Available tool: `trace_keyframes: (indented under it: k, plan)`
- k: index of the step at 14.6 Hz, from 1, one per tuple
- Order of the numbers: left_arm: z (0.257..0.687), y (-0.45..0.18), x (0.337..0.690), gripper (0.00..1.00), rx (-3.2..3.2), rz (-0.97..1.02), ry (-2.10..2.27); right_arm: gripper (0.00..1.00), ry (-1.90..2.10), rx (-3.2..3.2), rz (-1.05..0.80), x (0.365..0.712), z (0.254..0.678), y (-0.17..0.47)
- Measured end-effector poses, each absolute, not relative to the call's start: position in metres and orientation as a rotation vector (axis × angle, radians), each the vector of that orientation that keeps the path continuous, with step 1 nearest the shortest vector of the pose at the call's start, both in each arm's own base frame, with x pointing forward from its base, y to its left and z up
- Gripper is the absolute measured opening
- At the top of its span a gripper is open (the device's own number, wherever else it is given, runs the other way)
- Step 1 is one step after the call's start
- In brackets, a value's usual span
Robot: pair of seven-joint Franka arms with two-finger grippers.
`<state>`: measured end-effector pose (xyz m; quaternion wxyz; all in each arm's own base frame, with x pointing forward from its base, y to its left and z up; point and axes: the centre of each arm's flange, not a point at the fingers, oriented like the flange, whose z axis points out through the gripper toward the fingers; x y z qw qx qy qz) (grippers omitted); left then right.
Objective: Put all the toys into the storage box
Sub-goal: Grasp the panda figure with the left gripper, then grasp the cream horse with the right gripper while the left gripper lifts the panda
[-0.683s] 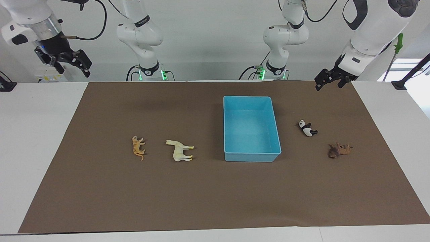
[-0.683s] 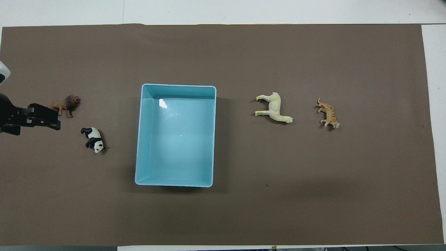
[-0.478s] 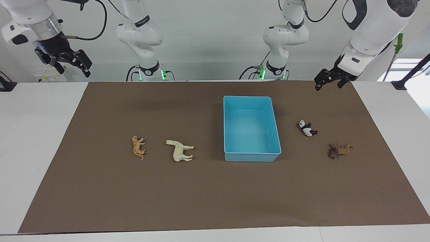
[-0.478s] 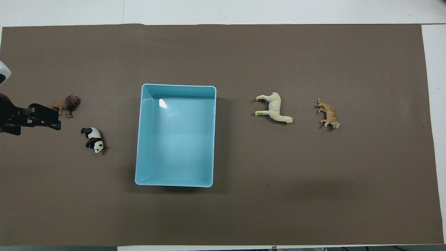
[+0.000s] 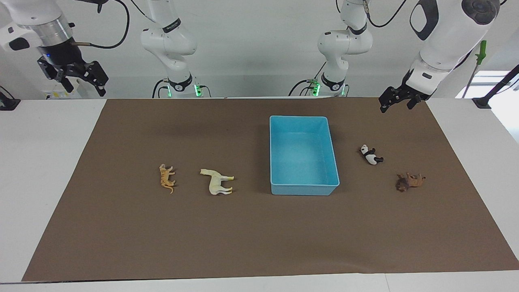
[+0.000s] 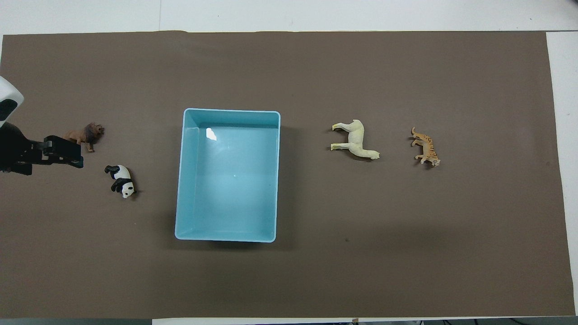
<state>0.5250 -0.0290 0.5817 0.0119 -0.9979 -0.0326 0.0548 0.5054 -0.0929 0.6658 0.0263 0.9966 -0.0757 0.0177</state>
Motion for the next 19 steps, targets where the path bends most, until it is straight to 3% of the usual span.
trace_keyframes:
  k: [3, 10, 15, 19]
  plan:
    - [0.548, -0.026, 0.519, 1.0, -3.116, 0.098, -0.119, 1.0, -0.235, 3.079, 0.064, 0.505, 0.668, -0.093]
    - [0.418, -0.005, 0.511, 1.0, -3.112, 0.046, -0.279, 1.0, -0.163, 3.089, 0.036, 0.508, 0.658, -0.069]
    - [0.348, -0.01, 0.505, 1.0, -3.099, 0.048, -0.401, 1.0, -0.106, 3.127, 0.045, 0.531, 0.584, -0.002]
    - [0.323, -0.007, 0.513, 1.0, -3.105, -0.037, -0.433, 1.0, -0.137, 3.182, 0.108, 0.553, 0.532, 0.041]
